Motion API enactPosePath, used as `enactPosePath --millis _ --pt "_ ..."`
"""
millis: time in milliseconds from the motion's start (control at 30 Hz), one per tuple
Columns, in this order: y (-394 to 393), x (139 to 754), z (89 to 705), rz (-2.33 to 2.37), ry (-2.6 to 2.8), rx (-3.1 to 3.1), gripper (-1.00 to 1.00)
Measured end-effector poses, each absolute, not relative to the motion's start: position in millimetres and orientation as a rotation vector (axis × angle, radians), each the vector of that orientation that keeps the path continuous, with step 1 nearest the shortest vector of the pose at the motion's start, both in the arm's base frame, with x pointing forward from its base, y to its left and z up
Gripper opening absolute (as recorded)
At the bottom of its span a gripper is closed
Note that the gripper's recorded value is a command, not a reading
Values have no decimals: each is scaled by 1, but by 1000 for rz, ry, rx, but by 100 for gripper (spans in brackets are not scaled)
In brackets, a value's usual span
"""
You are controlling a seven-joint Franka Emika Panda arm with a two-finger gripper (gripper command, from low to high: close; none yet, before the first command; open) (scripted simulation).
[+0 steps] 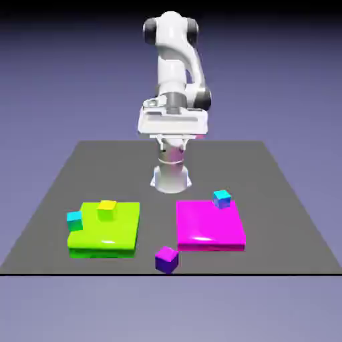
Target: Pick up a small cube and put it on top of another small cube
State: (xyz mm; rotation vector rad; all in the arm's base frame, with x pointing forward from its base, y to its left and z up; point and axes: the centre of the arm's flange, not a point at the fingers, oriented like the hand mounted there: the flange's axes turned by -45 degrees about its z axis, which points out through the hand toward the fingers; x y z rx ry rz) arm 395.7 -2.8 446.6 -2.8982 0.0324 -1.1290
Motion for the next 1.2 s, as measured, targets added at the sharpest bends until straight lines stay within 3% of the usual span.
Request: enactPosePath --millis 667,1200 --pt "-69 429 239 210 1509 -2176 0" --pt "-104 455 152 523 2043 -1231 0"
